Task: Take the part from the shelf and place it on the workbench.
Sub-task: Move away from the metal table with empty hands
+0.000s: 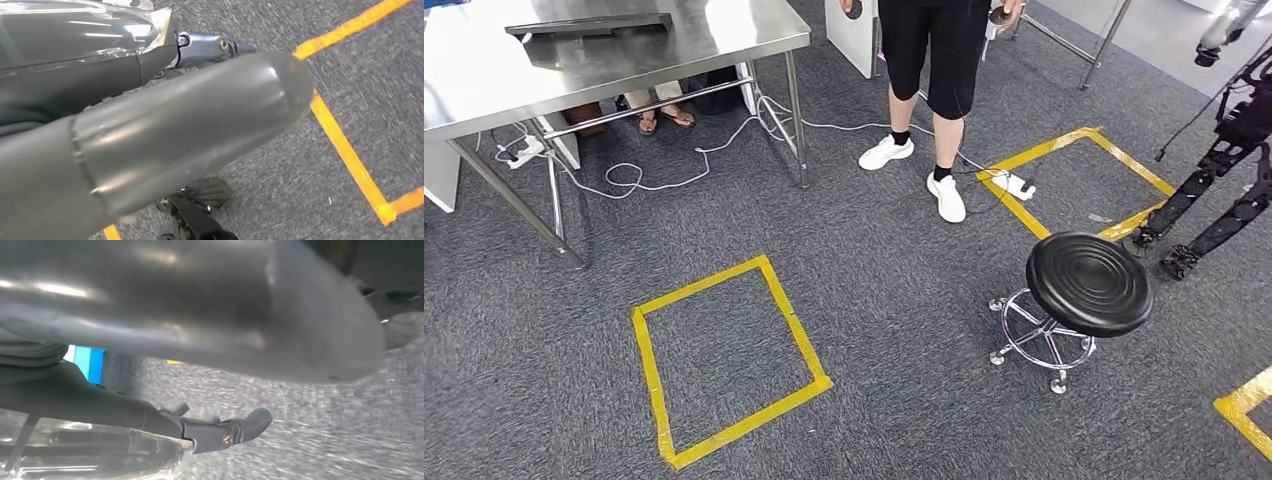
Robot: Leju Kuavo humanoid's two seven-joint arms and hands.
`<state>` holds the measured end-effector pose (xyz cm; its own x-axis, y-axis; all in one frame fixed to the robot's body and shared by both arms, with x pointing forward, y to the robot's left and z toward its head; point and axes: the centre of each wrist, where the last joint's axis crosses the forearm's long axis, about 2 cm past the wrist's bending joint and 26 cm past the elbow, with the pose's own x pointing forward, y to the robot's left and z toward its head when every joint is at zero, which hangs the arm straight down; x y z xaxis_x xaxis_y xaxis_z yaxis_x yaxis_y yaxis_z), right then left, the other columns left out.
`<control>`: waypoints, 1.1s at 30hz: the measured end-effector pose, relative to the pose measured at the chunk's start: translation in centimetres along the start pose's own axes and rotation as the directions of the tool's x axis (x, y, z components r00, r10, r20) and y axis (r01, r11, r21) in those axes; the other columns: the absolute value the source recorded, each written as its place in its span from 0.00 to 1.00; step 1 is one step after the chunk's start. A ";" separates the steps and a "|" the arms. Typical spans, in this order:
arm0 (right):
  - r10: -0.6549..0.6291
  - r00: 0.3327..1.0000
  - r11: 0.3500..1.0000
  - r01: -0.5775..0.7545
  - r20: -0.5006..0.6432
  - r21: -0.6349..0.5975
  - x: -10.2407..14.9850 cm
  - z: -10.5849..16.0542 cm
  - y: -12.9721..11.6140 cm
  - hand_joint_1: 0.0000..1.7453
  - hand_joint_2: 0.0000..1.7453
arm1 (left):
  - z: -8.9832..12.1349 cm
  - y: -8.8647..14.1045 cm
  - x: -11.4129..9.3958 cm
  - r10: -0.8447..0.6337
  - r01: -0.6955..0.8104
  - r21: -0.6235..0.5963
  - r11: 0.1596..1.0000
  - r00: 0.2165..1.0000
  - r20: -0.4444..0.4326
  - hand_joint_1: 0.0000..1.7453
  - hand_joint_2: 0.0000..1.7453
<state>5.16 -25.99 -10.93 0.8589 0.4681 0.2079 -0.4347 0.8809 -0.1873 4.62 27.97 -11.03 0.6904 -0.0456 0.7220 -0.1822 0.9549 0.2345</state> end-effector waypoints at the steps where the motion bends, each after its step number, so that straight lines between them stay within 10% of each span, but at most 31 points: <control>1: 0.001 1.000 1.000 -0.001 0.001 0.000 0.0 0.0 0.0 0.00 0.00 | 0.1 0.0 -0.1 0.000 0.000 0.000 1.000 1.000 -0.003 0.00 0.00; 33: 0.018 0.998 1.000 -0.017 -0.060 0.008 0.2 -0.1 -0.3 0.00 0.00 | -0.2 0.0 0.2 0.014 -0.017 -0.035 0.999 0.996 -0.087 0.00 0.00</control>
<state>5.50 -26.12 -10.90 0.8657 0.4787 0.1462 -0.4519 0.8731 -0.1829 4.85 28.07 -11.03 0.7464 -0.0067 0.6655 -0.1694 0.9651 0.1997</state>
